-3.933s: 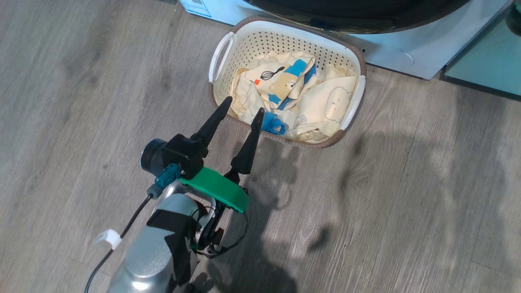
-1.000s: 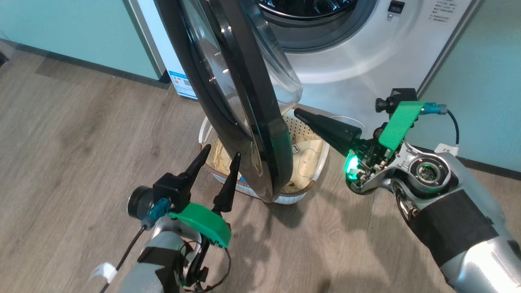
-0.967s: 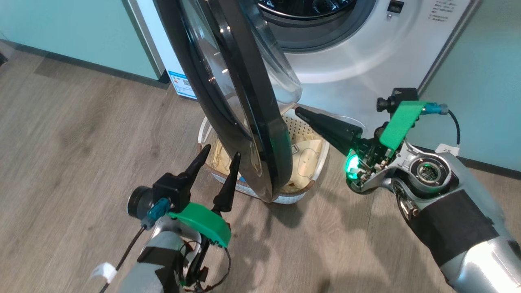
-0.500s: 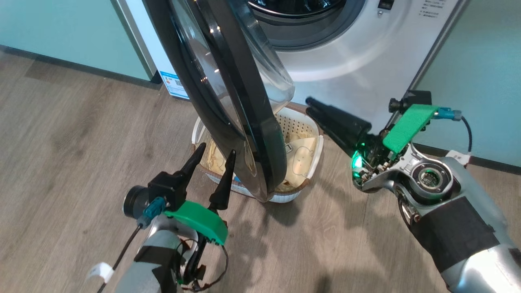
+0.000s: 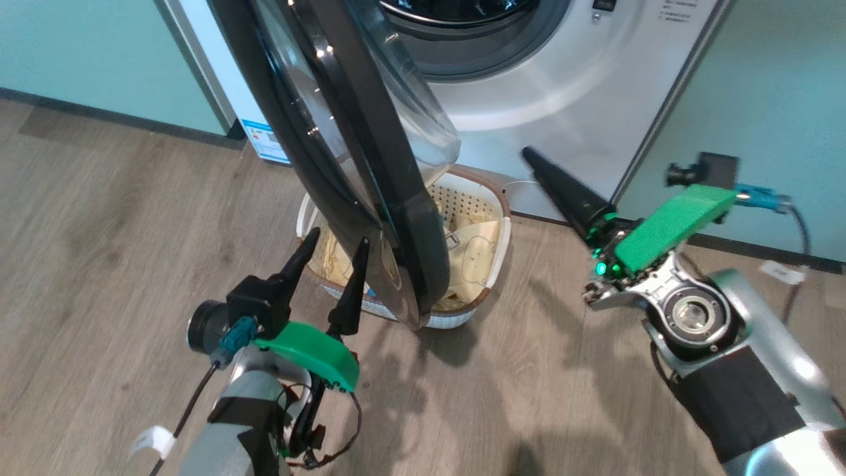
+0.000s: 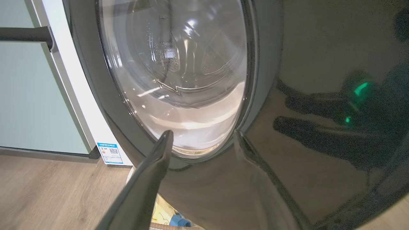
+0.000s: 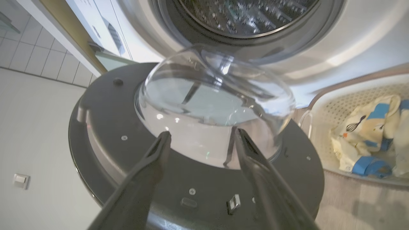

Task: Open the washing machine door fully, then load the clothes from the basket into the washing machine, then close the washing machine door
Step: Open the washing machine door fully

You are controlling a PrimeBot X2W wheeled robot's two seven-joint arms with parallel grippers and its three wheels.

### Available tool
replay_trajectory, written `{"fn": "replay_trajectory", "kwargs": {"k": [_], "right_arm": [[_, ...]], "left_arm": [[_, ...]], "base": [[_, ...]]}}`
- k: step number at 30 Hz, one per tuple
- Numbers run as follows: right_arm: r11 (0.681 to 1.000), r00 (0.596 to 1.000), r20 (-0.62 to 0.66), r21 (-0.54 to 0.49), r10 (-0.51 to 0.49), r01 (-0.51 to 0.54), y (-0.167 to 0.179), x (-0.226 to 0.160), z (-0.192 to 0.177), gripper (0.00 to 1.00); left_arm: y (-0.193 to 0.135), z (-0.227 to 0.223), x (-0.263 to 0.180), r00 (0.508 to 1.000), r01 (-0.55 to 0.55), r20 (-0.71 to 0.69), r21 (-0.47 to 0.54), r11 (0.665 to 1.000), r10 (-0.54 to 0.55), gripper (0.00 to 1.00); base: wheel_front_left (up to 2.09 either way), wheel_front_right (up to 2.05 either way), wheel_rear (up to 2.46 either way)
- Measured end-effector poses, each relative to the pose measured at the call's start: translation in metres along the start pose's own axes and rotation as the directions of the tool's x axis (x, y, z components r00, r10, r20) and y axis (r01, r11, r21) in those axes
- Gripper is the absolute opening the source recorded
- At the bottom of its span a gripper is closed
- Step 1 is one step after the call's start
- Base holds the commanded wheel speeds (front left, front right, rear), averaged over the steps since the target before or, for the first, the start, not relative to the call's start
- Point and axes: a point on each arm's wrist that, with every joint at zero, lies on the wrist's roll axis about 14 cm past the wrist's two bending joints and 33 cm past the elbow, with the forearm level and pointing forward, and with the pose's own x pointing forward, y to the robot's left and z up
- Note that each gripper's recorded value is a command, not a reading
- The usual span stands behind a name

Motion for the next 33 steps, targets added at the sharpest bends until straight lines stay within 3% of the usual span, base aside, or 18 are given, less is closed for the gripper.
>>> {"fn": "replay_trajectory", "kwargs": {"k": [5, 12, 16, 17, 19, 20, 23, 26, 33], "right_arm": [[0.983, 0.988, 0.146, -0.172, -0.040, 0.065, -0.009, -0.015, 0.032, 1.00], [0.893, 0.939, 0.331, -0.392, -0.088, 0.222, -0.035, -0.052, 0.061, 1.00], [0.751, 0.907, 0.406, -0.563, -0.114, 0.347, -0.052, -0.082, 0.083, 1.00], [0.751, 0.907, 0.406, -0.563, -0.114, 0.347, -0.052, -0.082, 0.083, 1.00], [0.688, 0.887, 0.444, -0.604, -0.128, 0.402, -0.058, -0.097, 0.094, 1.00], [0.633, 0.857, 0.498, -0.625, -0.128, 0.458, -0.058, -0.114, 0.107, 1.00], [0.535, 0.817, 0.565, -0.658, -0.114, 0.530, -0.054, -0.142, 0.118, 1.00], [0.463, 0.787, 0.608, -0.670, -0.107, 0.581, -0.051, -0.163, 0.114, 1.00], [0.345, 0.732, 0.668, -0.660, -0.137, 0.667, -0.053, -0.204, 0.095, 1.00]], "left_arm": [[-0.006, 0.000, 0.003, 1.000, 0.017, 0.002, 0.002, 1.000, -0.017, 1.00], [-0.013, 0.001, 0.004, 0.999, 0.039, 0.005, 0.002, 0.999, -0.039, 1.00], [-0.016, -0.002, 0.000, 0.999, 0.044, -0.004, 0.001, 0.999, -0.044, 1.00], [-0.016, -0.002, 0.000, 0.999, 0.044, -0.004, 0.001, 0.999, -0.044, 1.00], [-0.016, -0.002, -0.002, 0.999, 0.043, -0.005, 0.000, 0.999, -0.043, 1.00], [-0.015, -0.002, -0.002, 0.999, 0.039, -0.004, -0.001, 0.999, -0.039, 1.00], [-0.016, -0.003, -0.004, 0.999, 0.041, -0.008, -0.004, 0.999, -0.041, 1.00], [-0.017, -0.003, -0.007, 0.999, 0.040, -0.008, -0.004, 0.999, -0.040, 1.00], [-0.015, -0.006, -0.012, 0.999, 0.036, -0.015, 0.000, 0.999, -0.036, 1.00]], "base": [[0.00, 0.00, 0.00], [0.00, 0.00, 0.00], [0.00, 0.00, 0.00], [0.00, 0.00, 0.00], [0.00, 0.00, 0.00], [0.00, 0.00, 0.00], [0.00, 0.00, 0.00], [0.00, 0.00, 0.00], [0.00, 0.00, 0.00]]}}
